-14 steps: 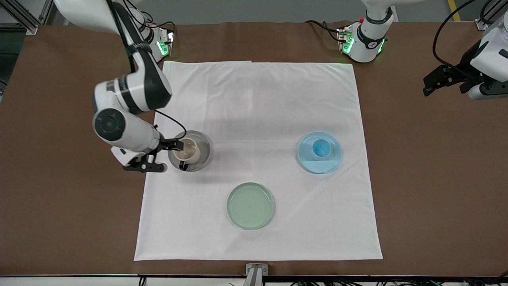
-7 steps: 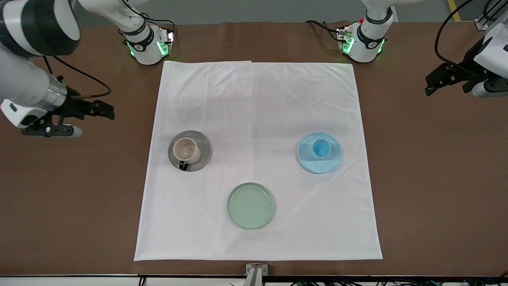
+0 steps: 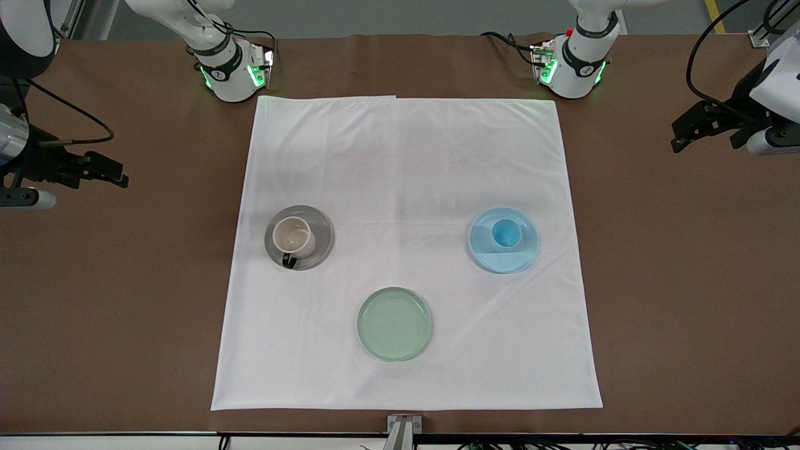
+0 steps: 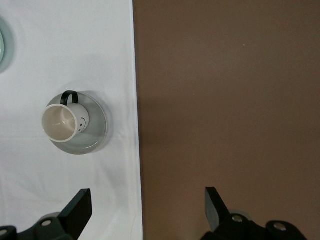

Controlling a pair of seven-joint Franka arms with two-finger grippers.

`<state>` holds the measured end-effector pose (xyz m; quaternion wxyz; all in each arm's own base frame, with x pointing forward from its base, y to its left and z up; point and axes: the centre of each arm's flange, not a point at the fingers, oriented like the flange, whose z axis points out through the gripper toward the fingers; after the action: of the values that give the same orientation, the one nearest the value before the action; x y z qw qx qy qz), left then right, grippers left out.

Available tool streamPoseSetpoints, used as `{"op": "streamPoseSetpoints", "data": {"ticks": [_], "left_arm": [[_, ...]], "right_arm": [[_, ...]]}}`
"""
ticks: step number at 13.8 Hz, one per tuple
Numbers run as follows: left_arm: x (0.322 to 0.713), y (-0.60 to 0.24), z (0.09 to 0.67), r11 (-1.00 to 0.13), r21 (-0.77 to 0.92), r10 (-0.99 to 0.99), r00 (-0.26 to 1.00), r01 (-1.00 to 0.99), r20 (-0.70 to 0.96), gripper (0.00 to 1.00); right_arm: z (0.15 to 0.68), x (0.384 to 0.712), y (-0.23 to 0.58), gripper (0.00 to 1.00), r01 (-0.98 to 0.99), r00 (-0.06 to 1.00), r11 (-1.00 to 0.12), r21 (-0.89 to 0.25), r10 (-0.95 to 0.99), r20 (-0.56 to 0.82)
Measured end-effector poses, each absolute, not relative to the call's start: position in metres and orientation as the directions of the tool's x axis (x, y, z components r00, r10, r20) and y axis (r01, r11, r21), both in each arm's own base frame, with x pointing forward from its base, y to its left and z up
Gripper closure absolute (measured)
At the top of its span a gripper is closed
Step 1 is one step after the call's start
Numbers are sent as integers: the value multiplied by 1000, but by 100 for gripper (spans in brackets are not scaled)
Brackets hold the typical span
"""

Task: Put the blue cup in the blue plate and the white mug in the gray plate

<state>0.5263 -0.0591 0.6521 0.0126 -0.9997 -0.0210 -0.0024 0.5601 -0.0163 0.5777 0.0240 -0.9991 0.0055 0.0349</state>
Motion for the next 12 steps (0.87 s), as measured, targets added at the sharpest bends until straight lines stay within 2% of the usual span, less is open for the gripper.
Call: {"op": "streamPoseSetpoints", "data": {"ticks": [5,12], "left_arm": [[527,-59,652,-999,-25,42,999,42,6,0],[527,-59,652,-999,-25,42,999,42,6,0]], "right_arm": [[617,564,-29,0,-32,999,-998,-45,-33,13],[636,564,-32,0,-35,998,-998,-44,-37,53]]}}
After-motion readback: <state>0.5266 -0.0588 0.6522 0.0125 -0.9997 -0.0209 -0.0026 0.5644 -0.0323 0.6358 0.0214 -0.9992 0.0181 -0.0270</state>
